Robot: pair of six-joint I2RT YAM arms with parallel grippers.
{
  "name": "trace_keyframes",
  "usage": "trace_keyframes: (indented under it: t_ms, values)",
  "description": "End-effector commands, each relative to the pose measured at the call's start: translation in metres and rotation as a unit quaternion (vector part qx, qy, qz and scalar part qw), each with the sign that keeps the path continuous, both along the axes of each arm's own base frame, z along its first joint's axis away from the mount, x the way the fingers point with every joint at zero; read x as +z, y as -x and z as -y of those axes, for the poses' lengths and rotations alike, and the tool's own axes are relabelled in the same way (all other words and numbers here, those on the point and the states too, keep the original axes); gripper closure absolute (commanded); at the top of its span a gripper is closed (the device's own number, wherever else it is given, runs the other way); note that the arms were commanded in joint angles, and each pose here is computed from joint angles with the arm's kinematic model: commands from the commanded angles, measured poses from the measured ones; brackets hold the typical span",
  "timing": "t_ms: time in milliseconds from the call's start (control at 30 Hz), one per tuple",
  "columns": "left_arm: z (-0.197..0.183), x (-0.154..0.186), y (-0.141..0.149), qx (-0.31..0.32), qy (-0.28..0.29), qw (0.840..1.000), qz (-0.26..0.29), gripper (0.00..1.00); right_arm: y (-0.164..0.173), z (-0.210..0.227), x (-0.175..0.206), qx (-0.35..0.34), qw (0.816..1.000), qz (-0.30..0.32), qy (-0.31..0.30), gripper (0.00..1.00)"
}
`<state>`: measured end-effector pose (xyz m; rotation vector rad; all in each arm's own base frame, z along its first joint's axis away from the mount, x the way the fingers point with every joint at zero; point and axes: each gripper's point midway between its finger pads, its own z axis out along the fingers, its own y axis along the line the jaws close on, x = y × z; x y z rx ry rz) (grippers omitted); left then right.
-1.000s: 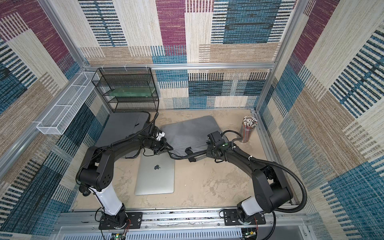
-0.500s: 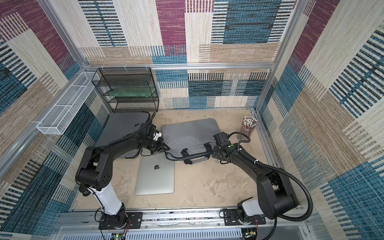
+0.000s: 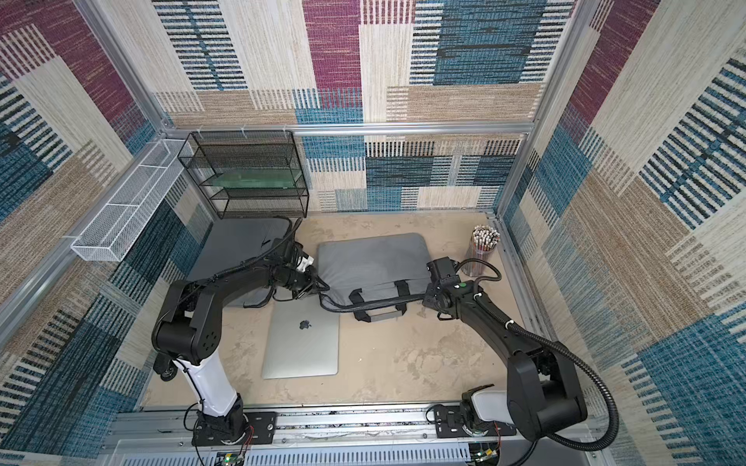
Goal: Open the zippered laptop bag and take out the laptop
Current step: Unzip the zipper on the zippered laptop bag.
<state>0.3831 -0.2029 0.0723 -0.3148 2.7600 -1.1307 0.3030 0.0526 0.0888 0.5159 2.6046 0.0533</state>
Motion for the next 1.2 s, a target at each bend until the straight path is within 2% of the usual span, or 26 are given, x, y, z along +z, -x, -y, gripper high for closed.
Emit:
trace_keyframes:
  t_ms: [0,167,233,367,467,600,833,933,967,1033,1100,1167]
  values:
    - [-0.002,0.013,-0.036,0.028,0.003,0.997,0.067,0.72,0.011,0.024,-0.002,-0.043,0.998,-0.012,0.046,1.0]
    - [0.024,0.022,-0.046,0.012,0.045,0.996,0.078,0.57,0.015,0.019,-0.009,-0.05,0.998,-0.015,0.024,1.0]
    - [0.033,0.023,-0.049,0.003,0.048,0.996,0.082,0.48,0.017,0.015,-0.012,-0.051,0.998,-0.017,0.009,1.0]
    - [0.039,0.028,-0.054,0.006,0.033,0.995,0.098,0.39,0.021,0.005,-0.013,-0.049,0.999,-0.018,-0.009,1.0]
    - [0.035,0.038,-0.054,0.005,-0.012,0.992,0.129,0.35,0.025,-0.002,-0.012,-0.05,0.998,-0.018,-0.018,1.0]
    - [0.048,0.055,-0.043,-0.042,-0.063,0.98,0.182,0.33,0.035,-0.016,-0.017,-0.046,0.998,-0.025,-0.037,1.0]
    - [0.095,0.061,-0.011,-0.147,-0.083,0.956,0.241,0.31,0.042,-0.018,-0.014,-0.052,0.997,-0.023,-0.043,1.0]
    - [0.124,0.064,0.013,-0.22,-0.072,0.932,0.279,0.29,0.039,-0.017,-0.006,-0.051,0.998,-0.015,-0.045,1.0]
    - [0.136,0.065,0.026,-0.258,-0.07,0.914,0.304,0.25,0.039,-0.017,-0.004,-0.051,0.998,-0.015,-0.045,1.0]
    - [0.149,0.063,0.044,-0.311,-0.1,0.875,0.356,0.21,0.036,-0.017,0.001,-0.049,0.998,-0.008,-0.046,1.0]
    - [0.163,0.058,0.064,-0.362,-0.135,0.829,0.404,0.2,0.034,-0.019,0.004,-0.048,0.997,-0.005,-0.051,1.0]
    - [0.171,0.055,0.073,-0.384,-0.154,0.798,0.439,0.2,0.031,-0.02,0.007,-0.046,0.997,-0.002,-0.056,1.0]
